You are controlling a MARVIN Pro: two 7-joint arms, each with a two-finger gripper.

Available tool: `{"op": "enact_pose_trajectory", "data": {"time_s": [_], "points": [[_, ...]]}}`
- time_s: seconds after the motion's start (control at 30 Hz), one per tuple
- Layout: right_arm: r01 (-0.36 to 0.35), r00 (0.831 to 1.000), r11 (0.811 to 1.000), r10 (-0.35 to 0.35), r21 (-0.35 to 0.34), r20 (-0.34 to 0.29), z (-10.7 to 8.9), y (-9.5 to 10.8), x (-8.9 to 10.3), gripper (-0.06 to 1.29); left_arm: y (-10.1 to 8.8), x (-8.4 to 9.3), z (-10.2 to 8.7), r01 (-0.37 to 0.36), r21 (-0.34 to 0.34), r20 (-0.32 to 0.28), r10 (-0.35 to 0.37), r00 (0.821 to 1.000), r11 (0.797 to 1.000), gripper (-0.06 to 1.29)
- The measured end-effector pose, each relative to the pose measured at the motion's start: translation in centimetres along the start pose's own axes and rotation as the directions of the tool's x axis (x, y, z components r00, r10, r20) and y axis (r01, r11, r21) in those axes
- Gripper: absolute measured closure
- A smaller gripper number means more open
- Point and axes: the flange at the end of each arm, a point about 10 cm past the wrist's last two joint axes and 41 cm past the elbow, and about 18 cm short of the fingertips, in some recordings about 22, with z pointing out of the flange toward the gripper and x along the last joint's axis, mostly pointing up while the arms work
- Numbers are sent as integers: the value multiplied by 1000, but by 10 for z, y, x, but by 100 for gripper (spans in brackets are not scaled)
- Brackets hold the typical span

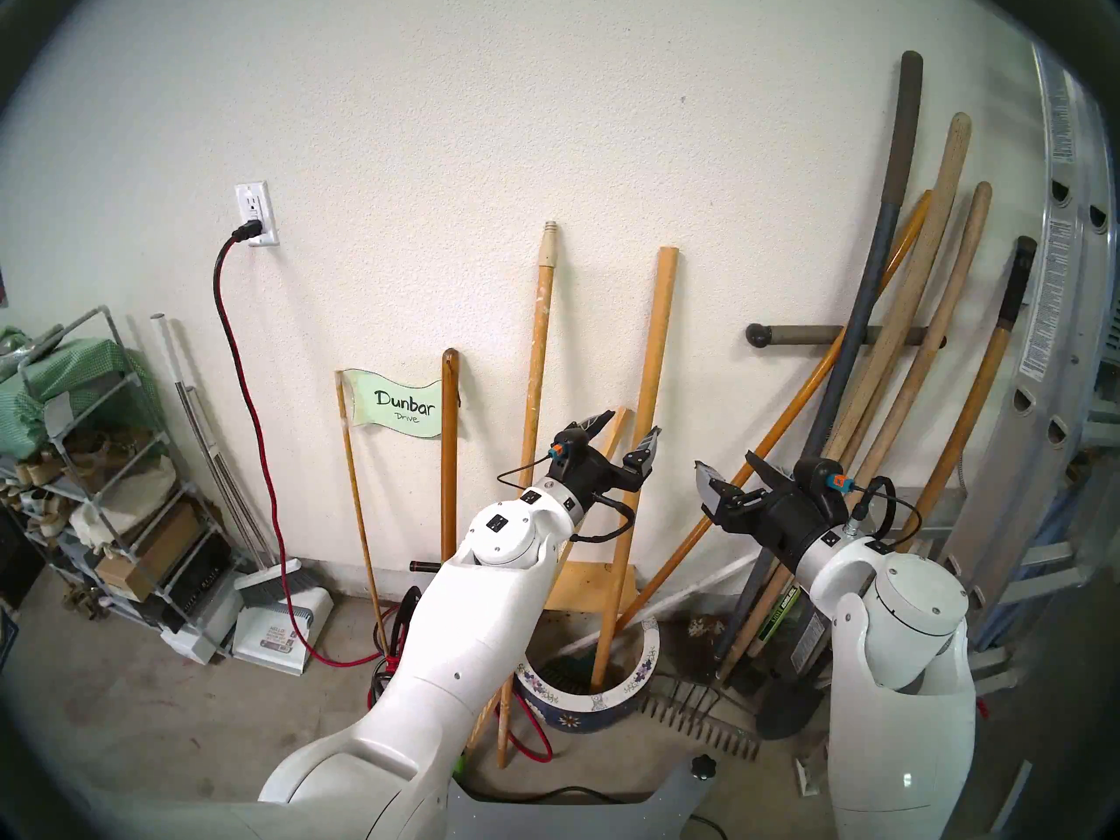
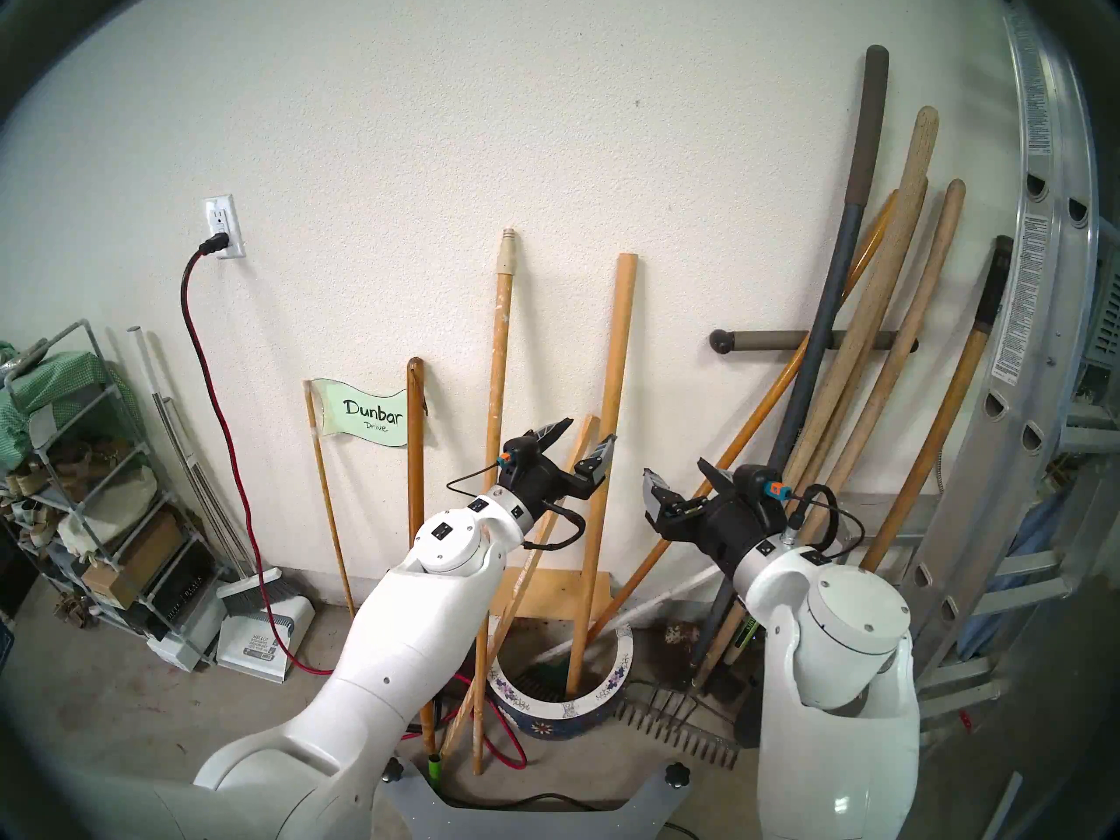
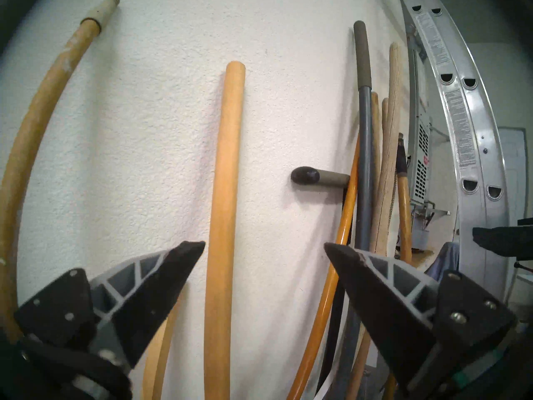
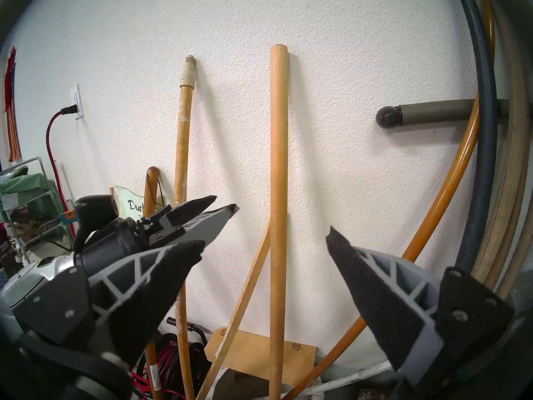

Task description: Put wooden sticks into the pot

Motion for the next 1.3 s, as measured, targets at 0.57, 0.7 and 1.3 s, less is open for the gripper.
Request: {"op": "enact_pose_trajectory", "data": {"time_s": [0.57, 0.7, 1.3], "points": [[0, 1000, 1000, 0, 0, 0, 0, 0, 0, 1, 16, 19, -36, 31, 43, 12, -32, 999, 999, 6], [0, 1000, 1000, 0, 0, 0, 0, 0, 0, 1, 19, 23, -46, 33, 71, 25, -35, 999, 997, 6], [0, 1000, 1000, 0, 0, 0, 0, 0, 0, 1, 1, 39, -99, -85, 321, 217, 14, 976, 943, 6]]}}
